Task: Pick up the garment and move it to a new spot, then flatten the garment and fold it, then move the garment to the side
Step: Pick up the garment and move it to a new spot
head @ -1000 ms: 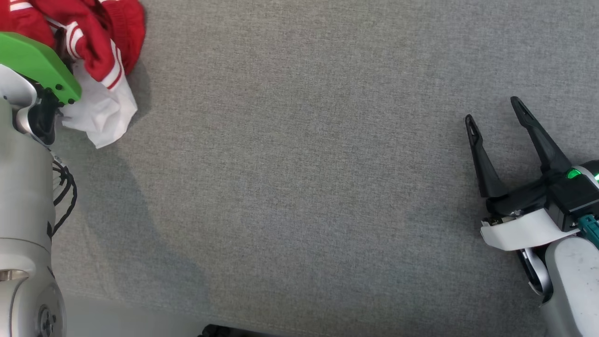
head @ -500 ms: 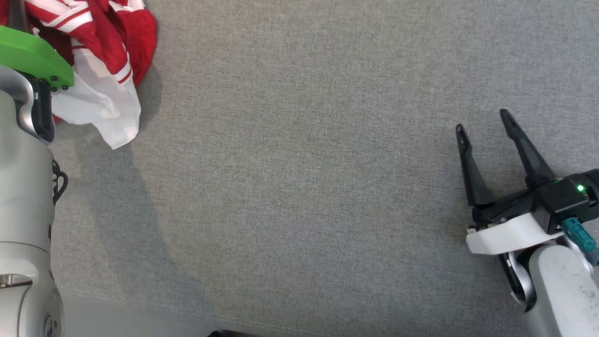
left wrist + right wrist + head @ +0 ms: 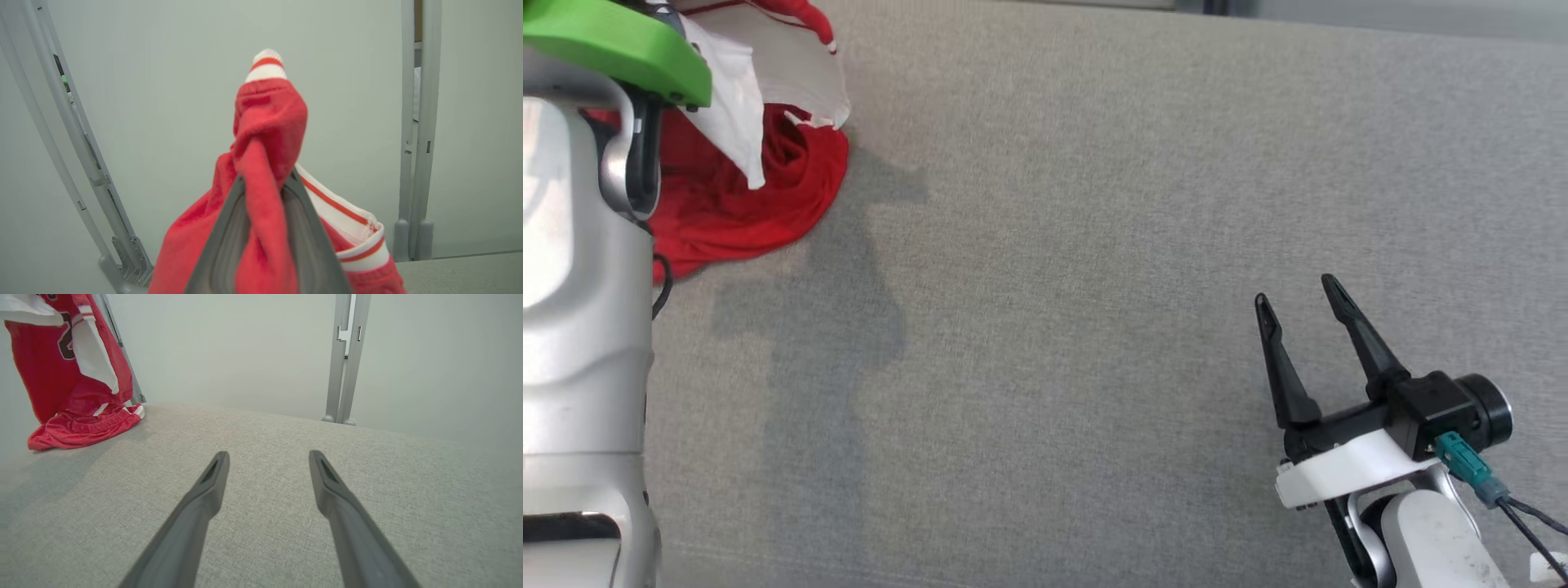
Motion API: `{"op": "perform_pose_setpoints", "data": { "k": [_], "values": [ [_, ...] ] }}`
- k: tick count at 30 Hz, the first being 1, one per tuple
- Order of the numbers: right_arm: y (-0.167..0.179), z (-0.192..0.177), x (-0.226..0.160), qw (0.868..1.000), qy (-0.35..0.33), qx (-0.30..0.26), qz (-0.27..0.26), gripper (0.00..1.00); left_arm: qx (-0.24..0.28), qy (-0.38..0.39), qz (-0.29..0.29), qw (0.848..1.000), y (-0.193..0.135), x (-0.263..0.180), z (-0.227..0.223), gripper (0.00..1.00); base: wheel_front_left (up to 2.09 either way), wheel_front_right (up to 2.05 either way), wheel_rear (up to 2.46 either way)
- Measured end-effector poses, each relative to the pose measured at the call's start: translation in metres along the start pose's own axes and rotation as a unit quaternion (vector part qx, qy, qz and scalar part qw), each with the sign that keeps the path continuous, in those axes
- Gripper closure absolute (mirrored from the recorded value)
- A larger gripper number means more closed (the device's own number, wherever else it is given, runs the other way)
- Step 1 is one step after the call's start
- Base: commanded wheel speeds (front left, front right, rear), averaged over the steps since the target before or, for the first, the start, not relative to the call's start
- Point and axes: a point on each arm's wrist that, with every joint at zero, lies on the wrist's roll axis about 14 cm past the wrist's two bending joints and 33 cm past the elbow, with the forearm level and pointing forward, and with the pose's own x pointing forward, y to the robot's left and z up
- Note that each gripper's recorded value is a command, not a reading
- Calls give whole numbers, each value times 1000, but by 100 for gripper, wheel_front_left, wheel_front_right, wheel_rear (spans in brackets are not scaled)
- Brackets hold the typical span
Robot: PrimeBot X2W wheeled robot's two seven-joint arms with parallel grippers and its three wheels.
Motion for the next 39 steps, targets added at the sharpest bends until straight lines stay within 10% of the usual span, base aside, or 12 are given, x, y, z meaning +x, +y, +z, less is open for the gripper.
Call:
{"op": "perform_pose_setpoints", "data": {
  "k": [12,23,39],
  "values": [
    [-39,48,-63,994,-42,-21,-102,0,-74,-86,-160,981,-131,-5,116,100,0,0,0],
    [-93,66,-140,971,-61,-19,-229,0,-164,-70,-337,924,-283,-23,141,100,0,0,0],
    [-135,61,-152,955,-47,-15,-292,0,-141,153,-412,887,-388,-67,-89,100,0,0,0]
  ]
}}
